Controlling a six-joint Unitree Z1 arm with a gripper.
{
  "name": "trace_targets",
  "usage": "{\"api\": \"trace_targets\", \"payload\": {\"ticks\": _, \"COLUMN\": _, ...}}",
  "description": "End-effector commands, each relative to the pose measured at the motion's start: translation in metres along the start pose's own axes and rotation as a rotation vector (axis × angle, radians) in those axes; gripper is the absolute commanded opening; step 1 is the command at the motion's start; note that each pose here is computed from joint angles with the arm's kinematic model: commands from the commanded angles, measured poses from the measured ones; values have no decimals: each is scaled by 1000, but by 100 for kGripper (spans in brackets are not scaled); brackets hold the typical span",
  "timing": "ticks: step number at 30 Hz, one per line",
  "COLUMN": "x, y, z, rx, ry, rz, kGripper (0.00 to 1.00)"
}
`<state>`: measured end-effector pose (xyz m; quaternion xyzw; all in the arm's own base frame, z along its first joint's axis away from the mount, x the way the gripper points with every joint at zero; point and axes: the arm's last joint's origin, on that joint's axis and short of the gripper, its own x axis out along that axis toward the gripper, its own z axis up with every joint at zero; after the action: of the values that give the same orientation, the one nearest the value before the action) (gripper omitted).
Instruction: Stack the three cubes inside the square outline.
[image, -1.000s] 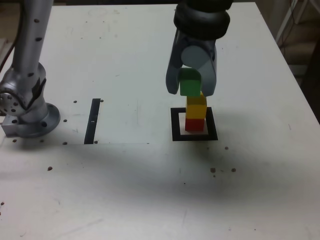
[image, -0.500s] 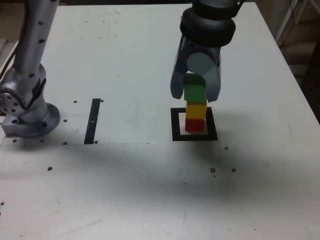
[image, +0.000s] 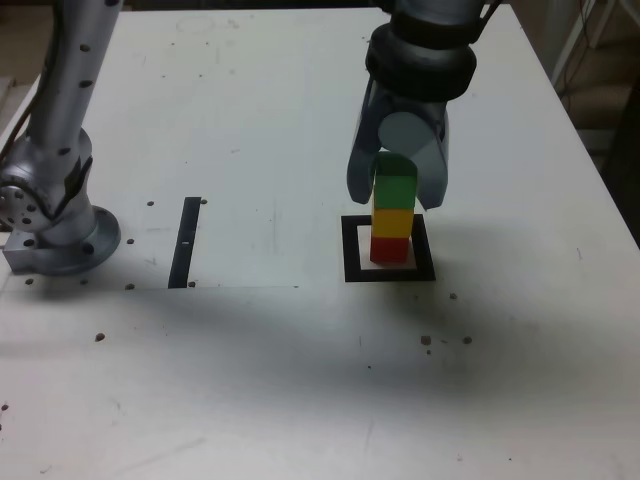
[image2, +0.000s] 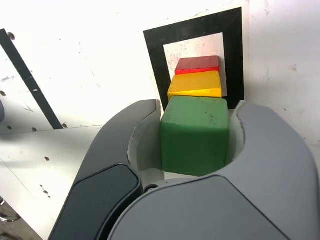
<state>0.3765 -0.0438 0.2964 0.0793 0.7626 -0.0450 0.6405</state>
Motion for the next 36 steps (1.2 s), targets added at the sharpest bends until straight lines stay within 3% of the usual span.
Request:
{"api": "trace_targets", "payload": {"ticks": 1, "x": 3, "y": 0, "z": 2, "rx": 5, "ry": 4, "rz": -2, "kGripper": 93}}
{"api": "trace_targets", "payload": {"ticks": 4, "x": 3, "y": 1, "z": 1, "rx": 4, "ry": 6, "rz": -2, "kGripper": 98}}
{"api": "trace_targets", "payload": {"ticks": 11, "x": 2, "y": 1, "z": -2, "rx": 4, "ry": 4, "rz": 4, "kGripper": 99}}
{"api": "trace_targets", "payload": {"ticks": 19, "x": -15, "y": 2, "z": -21, "rx": -1, "ry": -37, "rz": 38, "kGripper": 99}}
{"api": "trace_targets", "payload": {"ticks": 27, "x": -30, "y": 3, "z": -59, "rx": -12, "ry": -70, "rz": 62, "kGripper": 99}}
{"api": "trace_targets", "payload": {"ticks": 36, "x": -28, "y": 13, "z": -114, "rx": -28, "ry": -42, "rz": 82, "kGripper": 100}}
